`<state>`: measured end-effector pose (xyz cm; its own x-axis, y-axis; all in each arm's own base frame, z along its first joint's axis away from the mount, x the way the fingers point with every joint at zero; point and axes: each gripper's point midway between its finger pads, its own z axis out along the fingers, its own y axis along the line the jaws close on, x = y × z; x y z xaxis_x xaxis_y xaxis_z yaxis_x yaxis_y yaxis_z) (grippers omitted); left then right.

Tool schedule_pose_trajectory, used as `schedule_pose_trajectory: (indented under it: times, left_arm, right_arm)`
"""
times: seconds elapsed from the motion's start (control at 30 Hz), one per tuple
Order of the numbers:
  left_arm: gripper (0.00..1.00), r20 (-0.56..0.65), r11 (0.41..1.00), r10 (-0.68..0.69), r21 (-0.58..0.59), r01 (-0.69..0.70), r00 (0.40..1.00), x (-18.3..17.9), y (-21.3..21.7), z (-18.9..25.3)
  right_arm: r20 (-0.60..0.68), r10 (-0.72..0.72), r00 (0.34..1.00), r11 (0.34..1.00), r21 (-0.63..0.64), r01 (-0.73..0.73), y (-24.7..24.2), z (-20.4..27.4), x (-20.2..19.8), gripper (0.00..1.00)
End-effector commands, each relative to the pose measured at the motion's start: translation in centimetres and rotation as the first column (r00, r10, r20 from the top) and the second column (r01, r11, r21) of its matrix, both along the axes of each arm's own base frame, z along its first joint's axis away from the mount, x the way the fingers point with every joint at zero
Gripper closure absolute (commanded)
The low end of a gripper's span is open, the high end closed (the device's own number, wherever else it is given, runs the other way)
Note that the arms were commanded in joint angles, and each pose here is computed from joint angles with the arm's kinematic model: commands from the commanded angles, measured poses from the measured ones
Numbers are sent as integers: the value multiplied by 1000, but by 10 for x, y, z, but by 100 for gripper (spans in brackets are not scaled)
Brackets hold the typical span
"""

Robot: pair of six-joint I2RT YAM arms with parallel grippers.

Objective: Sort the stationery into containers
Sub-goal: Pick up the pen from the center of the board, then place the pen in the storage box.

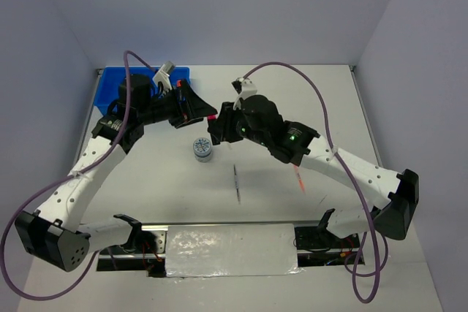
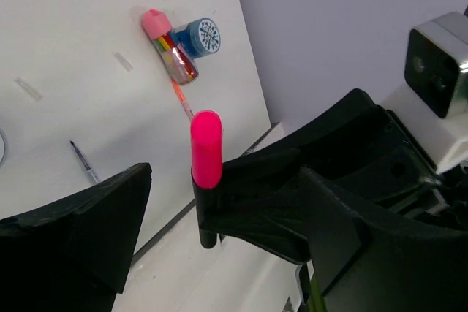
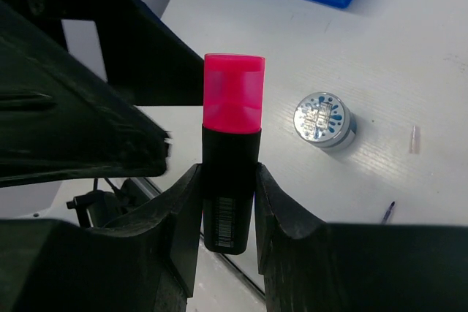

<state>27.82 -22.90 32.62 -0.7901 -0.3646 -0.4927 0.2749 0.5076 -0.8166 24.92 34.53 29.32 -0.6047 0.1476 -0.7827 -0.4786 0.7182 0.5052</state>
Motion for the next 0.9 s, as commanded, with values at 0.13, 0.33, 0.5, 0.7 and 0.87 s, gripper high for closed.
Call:
schedule_pose_trajectory:
  times: [0.13, 0.33, 0.5, 0.7, 0.87]
  left_arm:
    - [22, -10, 997, -68, -32, 68, 998, 7, -14, -12]
    - [100, 9, 995, -101, 5, 101, 995, 24, -20, -16]
    - [100, 114, 894, 127, 416, -163, 985, 104, 49, -46]
    - [100, 261, 587, 269, 718, -373, 927, 206, 139, -93]
    - [100, 317, 534, 250, 743, -403, 915, 277, 139, -97]
  right_arm:
    - [80, 27, 996, 995, 97, -35, 12, 47, 0, 100]
    - [104, 83, 991, 989, 114, -95, 27, 48, 1, 70]
    - [27, -59, 998, 998, 32, 59, -10, 21, 26, 0]
    - [6, -198, 980, 974, -112, 198, -83, -19, 21, 0]
    - [-50, -118, 992, 986, -127, 111, -96, -31, -11, 0]
